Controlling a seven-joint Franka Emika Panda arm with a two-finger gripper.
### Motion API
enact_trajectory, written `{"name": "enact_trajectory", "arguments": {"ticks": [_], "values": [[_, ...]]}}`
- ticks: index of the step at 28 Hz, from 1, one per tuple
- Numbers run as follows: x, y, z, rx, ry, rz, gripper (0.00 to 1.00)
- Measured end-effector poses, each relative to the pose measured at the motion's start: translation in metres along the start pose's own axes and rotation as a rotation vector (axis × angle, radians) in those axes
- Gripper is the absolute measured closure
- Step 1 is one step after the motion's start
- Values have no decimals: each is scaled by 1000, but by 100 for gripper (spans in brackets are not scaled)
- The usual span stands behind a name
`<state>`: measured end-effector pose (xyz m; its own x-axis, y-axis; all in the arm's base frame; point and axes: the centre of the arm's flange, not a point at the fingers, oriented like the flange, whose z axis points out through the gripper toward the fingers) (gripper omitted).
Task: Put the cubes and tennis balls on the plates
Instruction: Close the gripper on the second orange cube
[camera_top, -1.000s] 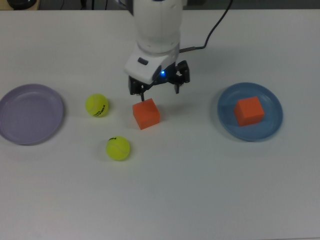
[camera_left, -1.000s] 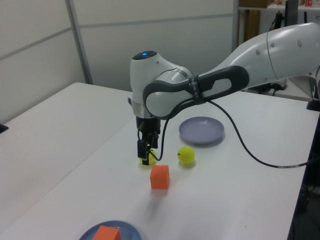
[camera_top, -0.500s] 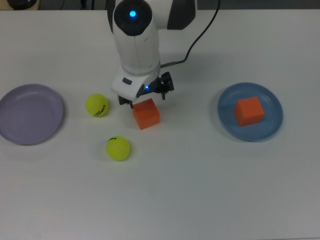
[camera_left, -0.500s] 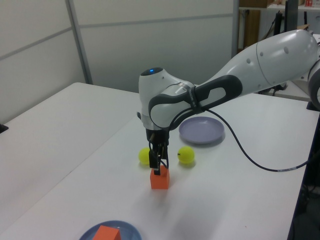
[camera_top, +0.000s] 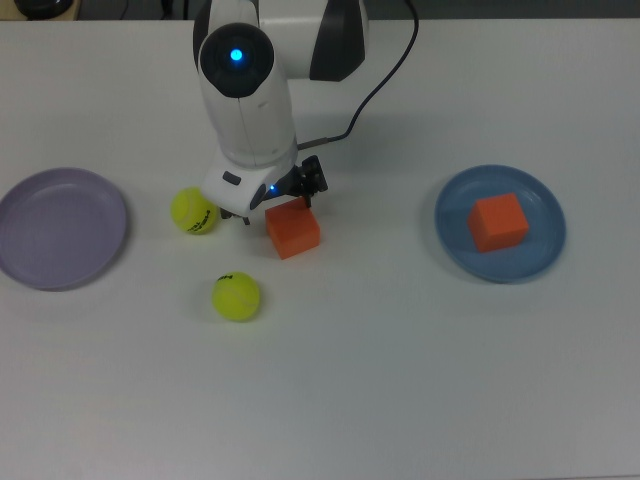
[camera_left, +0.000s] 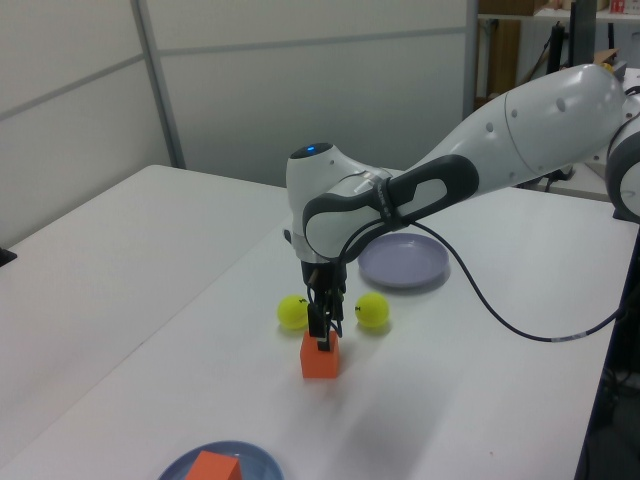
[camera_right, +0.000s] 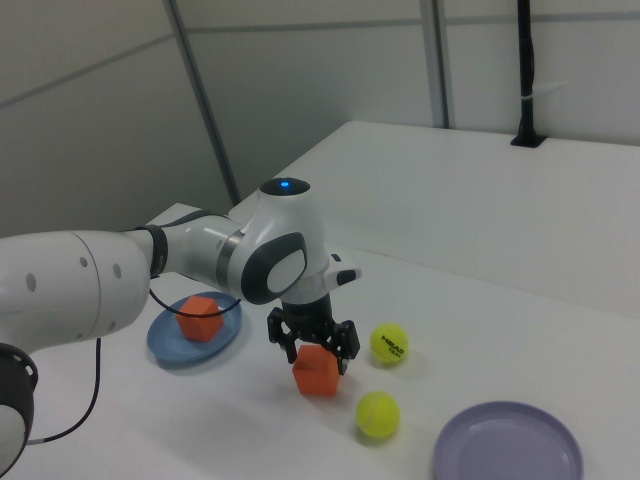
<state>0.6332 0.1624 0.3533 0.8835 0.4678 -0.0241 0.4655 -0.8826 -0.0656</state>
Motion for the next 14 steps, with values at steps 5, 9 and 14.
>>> {"name": "enact_trajectory", "arguments": {"ticks": [5,9,14], "values": [[4,-3,11,0,7,-6,0],[6,-8,11,2,8,-14,0],[8,-19,14,3,5,-30,0]]}}
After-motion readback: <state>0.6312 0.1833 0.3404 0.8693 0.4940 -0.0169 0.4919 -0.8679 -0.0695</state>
